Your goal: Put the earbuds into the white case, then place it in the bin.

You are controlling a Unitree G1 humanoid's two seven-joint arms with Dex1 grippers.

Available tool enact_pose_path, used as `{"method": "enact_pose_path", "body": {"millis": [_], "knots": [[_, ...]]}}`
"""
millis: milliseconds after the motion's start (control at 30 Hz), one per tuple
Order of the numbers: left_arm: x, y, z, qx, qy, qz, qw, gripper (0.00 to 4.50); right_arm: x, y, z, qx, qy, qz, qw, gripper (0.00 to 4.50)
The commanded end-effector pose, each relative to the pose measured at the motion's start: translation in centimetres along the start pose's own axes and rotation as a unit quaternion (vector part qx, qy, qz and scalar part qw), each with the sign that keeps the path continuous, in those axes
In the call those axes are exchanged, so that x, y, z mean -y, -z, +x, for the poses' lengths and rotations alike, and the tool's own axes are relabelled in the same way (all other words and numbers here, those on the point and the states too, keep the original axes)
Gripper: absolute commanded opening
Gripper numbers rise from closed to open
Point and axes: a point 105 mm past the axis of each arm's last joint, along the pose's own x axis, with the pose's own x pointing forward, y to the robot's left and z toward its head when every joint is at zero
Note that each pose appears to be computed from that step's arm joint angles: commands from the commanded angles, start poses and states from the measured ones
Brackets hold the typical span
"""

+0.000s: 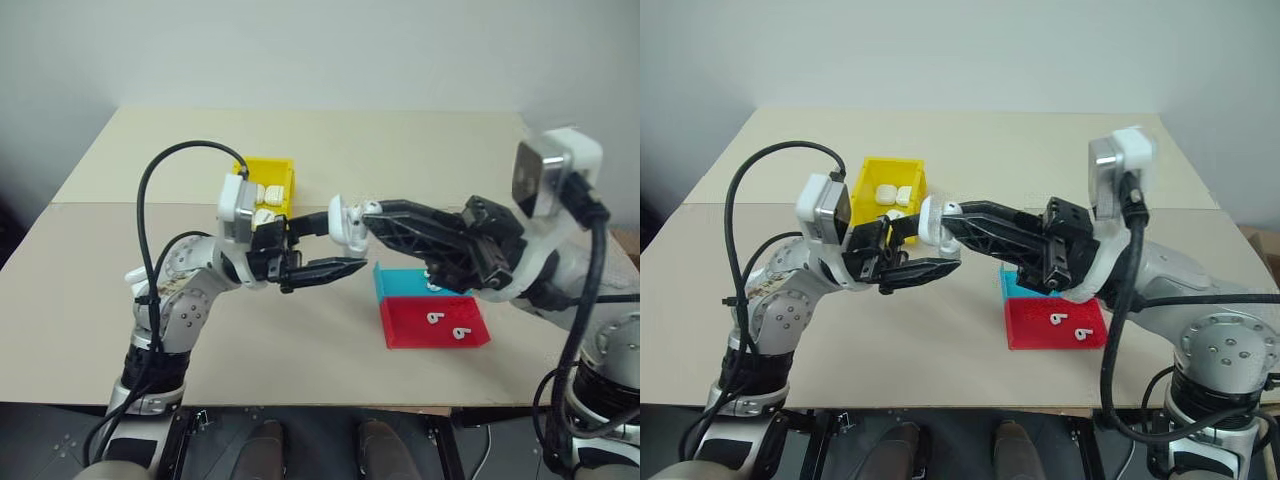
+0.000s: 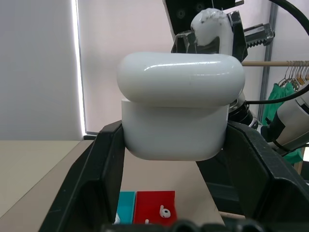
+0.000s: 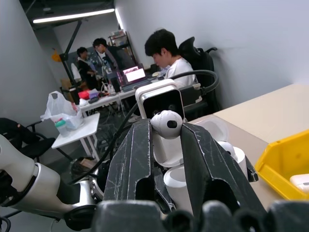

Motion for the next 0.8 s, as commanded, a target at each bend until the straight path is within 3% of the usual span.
{"method": "enact_pose_path", "body": {"millis": [33, 633, 800], "knots": [[0.4, -0.7, 0.7, 0.007, 0.015, 0.017, 1.000, 2.76, -0.1, -0.3, 0.0, 0.005, 0.002, -0.019, 1.000, 0.62], [0.3, -0.8, 0.8, 0.010, 0.016, 0.020, 1.000, 2.76, 0.4, 0.9, -1.0, -0.032, 0.006, -0.042, 0.999, 0.62], [0.2, -0.9, 0.8, 0.011, 0.015, 0.021, 1.000, 2.76, 0.3, 1.0, -1.1, -0.039, -0.003, -0.052, 0.998, 2.37]]}}
